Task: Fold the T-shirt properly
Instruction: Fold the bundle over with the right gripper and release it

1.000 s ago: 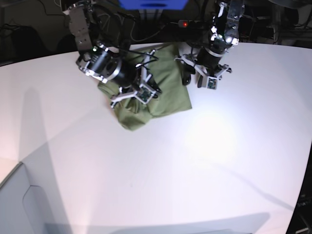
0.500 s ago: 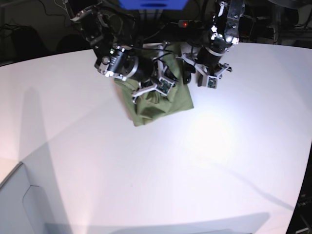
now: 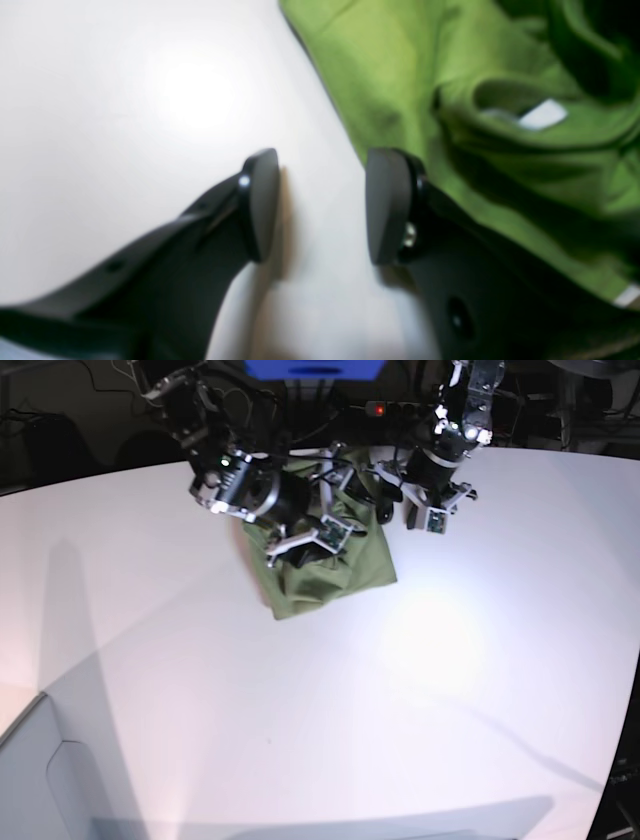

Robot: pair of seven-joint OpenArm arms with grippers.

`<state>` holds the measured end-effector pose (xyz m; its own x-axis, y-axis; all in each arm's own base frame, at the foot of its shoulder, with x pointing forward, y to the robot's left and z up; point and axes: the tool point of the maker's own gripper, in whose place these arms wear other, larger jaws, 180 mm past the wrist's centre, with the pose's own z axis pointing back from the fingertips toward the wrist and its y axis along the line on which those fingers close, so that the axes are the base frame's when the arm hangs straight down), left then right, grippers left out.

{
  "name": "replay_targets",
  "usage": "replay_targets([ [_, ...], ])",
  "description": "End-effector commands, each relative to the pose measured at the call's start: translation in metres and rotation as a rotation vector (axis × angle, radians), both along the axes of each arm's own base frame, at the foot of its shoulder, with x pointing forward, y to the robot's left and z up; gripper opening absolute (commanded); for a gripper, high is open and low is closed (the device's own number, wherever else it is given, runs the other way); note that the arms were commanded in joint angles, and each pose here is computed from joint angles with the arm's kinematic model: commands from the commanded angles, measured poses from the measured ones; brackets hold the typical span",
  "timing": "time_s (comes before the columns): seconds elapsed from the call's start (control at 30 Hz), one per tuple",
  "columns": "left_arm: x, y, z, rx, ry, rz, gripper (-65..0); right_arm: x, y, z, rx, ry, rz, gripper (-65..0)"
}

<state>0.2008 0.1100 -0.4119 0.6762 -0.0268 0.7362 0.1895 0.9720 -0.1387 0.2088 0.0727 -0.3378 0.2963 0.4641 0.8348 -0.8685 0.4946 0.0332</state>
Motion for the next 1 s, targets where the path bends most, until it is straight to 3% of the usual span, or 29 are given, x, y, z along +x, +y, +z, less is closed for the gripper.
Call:
replay_targets([
  [0.0,0.005,0.007,0.014,0.001,-0.051,0.016,-37.4,0.009,-0.003,0.023,0.052,-0.064,-0.016,-14.7],
  [0.13,0.004,0.033,0.027,0.037,-0.076,0.076,-37.4,0.021,-0.031,0.043,0.053,-0.123,-0.112,-14.9],
  [0.3,0.001,0.069,0.039,0.093,-0.101,0.148,-37.4,0.035,-0.057,0.039,0.018,-0.127,-0.186,-17.7],
  [0.47,-0.003,0.092,0.041,0.130,-0.099,0.195,-37.4,0.032,-0.059,0.015,-0.006,-0.059,-0.190,-18.8],
  [0.67,-0.003,0.094,0.041,0.132,-0.098,0.205,-37.4,0.014,-0.058,-0.013,-0.019,0.033,-0.184,-20.0],
  [0.73,-0.004,0.094,0.041,0.130,-0.097,0.209,-37.4,0.011,-0.057,-0.015,-0.016,0.043,-0.182,-24.7],
  [0.8,-0.004,0.094,0.041,0.129,-0.097,0.210,-37.4,0.005,-0.053,-0.017,-0.014,0.057,-0.170,-33.8],
  [0.97,-0.003,0.095,0.041,0.130,-0.101,0.213,-37.4,-0.005,-0.042,-0.017,-0.006,0.065,-0.134,-65.0],
])
